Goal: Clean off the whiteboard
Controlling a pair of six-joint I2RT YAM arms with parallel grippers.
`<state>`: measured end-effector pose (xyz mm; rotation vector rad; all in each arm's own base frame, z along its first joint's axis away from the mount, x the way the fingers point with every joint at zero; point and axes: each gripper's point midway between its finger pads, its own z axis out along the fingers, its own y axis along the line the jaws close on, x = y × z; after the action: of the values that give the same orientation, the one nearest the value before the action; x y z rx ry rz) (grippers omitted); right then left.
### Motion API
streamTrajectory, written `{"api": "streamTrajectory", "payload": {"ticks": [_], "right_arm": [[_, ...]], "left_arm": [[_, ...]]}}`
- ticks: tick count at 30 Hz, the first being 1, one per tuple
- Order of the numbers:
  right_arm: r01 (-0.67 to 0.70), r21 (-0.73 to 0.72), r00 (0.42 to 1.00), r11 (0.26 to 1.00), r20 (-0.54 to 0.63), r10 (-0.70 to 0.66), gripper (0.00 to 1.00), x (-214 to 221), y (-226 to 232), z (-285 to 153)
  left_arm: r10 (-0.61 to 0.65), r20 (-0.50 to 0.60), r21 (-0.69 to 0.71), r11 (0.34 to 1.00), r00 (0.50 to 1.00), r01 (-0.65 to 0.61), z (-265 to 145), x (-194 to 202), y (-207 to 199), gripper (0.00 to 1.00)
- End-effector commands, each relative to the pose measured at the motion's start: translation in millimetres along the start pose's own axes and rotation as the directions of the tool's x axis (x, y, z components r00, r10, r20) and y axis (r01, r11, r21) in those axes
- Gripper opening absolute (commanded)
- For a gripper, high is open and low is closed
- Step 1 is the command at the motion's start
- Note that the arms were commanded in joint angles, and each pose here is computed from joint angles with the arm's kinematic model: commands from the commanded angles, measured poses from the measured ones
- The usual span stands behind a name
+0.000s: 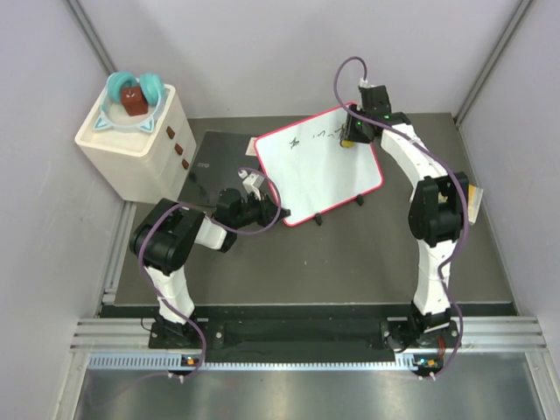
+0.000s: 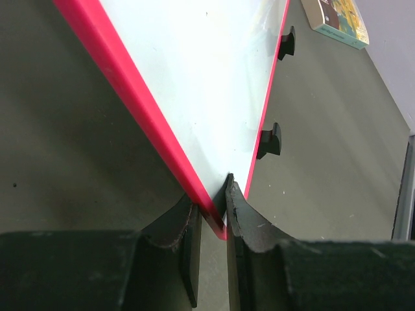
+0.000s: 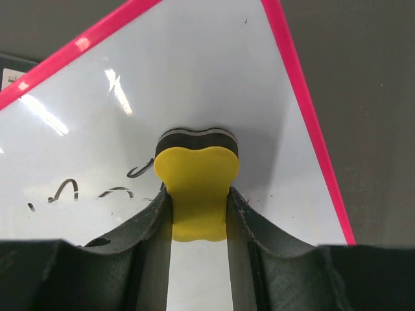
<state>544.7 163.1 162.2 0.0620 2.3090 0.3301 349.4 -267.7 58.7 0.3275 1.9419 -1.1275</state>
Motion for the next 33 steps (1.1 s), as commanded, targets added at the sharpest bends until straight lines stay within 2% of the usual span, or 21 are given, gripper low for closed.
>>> {"api": "streamTrajectory", "payload": {"ticks": [1,11,17,24,28,33], "right_arm": [[-0.029,-0.042,0.989,0.999,0.141,0.034,0.00,-42,20,3],[-0.023,-0.023,0.965,0.999,0.262,0.029,0.00,-85,24,-9],[-0.027,-0.050,0.965,0.998,0.259,0.039,0.00,-89,30,-9],[-0.009,-0.094,0.986,0.995,0.167,0.025,0.00,-54,44,0],[0.024,-0.045,0.995,0.999,0.100,-0.019,0.00,-14,41,9],[0.089,0.004,0.994,0.996,0.058,-0.089,0.00,14,48,7]], "left_arm": [[0.082,-0.080,-0.105,0.990,0.993,-0.090,1,25,23,0.00],[0.089,-0.083,-0.103,0.990,0.993,-0.097,1,26,21,0.00],[0.092,-0.084,-0.105,0.989,0.992,-0.101,1,26,21,0.00],[0.095,-0.086,-0.107,0.989,0.992,-0.104,2,26,21,0.00],[0.092,-0.088,-0.108,0.989,0.992,-0.102,1,28,21,0.00],[0.094,-0.085,-0.108,0.989,0.992,-0.103,2,26,21,0.00]]}}
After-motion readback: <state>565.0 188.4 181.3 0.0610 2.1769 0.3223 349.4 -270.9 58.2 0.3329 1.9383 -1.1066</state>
